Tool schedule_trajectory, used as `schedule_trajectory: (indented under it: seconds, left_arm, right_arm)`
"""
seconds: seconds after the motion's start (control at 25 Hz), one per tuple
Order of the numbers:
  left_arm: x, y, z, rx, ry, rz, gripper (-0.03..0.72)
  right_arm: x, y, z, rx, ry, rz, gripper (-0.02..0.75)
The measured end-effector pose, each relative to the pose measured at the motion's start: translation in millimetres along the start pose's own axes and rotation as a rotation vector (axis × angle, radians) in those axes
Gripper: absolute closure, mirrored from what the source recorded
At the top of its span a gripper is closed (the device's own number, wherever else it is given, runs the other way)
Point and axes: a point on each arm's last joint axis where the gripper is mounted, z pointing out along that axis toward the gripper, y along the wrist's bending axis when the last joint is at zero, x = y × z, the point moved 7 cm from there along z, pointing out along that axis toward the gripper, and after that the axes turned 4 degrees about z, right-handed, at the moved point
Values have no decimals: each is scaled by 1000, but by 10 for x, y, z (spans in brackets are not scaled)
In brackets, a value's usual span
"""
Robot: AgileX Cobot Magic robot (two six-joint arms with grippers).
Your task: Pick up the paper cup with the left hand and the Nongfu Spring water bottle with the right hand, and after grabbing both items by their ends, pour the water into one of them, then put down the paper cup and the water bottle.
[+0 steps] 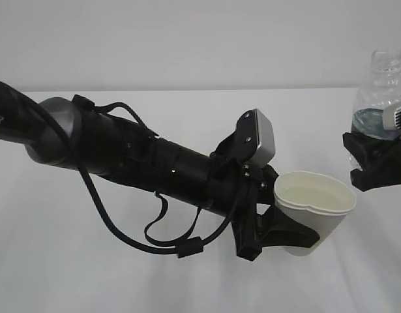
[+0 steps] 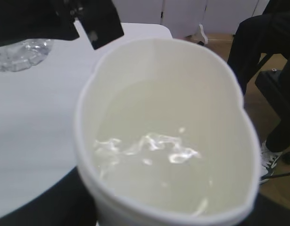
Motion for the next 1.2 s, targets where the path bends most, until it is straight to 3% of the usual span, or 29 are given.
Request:
schedule_trajectory:
  seconds: [0.36, 1.0, 1.2]
  left_arm:
    - [-10, 32, -1, -20, -6, -14, 284]
    - [-12, 61, -2, -38, -8, -11, 286]
    - [-38, 87, -4, -54, -24, 11, 287]
  right_arm:
    - [192, -116, -49, 148, -143, 152, 330]
    - [230, -127, -29, 147, -151, 302, 330]
    - [392, -81, 35, 136, -96, 310, 330]
